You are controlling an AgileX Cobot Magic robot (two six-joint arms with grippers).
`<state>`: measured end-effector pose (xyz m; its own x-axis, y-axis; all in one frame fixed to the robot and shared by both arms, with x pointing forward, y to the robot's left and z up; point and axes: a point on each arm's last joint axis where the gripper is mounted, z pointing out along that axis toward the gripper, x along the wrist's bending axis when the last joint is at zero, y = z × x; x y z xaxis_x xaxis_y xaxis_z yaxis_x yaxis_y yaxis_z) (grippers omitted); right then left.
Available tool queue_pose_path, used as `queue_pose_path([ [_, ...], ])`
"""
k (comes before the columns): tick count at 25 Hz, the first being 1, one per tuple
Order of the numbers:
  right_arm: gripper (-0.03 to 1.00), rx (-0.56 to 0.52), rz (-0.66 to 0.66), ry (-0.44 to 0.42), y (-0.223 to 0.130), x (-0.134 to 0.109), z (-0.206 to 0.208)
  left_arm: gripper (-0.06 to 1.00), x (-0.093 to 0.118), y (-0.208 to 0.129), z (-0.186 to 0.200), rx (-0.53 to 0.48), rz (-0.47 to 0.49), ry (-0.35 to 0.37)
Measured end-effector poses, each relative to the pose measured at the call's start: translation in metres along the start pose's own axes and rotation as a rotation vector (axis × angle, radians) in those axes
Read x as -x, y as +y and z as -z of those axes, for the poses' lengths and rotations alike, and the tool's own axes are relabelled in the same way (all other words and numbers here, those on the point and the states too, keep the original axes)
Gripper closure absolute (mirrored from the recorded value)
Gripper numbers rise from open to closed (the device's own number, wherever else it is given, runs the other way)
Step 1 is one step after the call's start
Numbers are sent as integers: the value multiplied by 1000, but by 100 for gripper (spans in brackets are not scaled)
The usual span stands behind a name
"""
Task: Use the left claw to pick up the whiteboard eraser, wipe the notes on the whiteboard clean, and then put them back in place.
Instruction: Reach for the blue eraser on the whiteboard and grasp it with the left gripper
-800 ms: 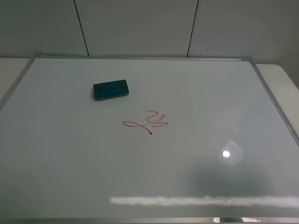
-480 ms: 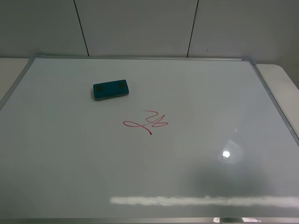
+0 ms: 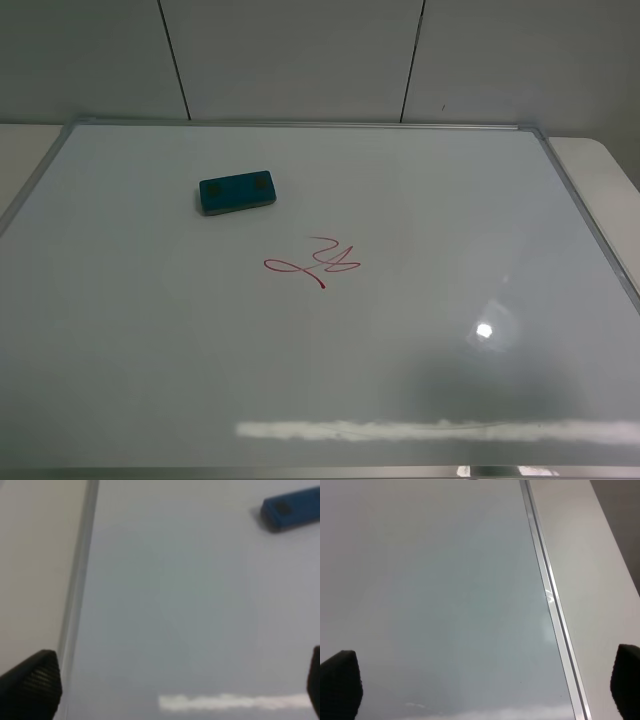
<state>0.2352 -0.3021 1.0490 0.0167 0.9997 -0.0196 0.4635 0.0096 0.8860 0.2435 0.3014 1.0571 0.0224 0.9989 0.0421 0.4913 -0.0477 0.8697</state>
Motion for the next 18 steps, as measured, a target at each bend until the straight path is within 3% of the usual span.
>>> queue_pose_path([
  [7, -3, 0, 0, 0, 0, 0, 0, -5, 6, 51, -38, -213, -134, -118],
  [11, -3, 0, 0, 0, 0, 0, 0, -5, 9, 83, -77, -343, -291, -217],
  [18, -3, 0, 0, 0, 0, 0, 0, -5, 24, 124, -155, -470, -604, -415],
])
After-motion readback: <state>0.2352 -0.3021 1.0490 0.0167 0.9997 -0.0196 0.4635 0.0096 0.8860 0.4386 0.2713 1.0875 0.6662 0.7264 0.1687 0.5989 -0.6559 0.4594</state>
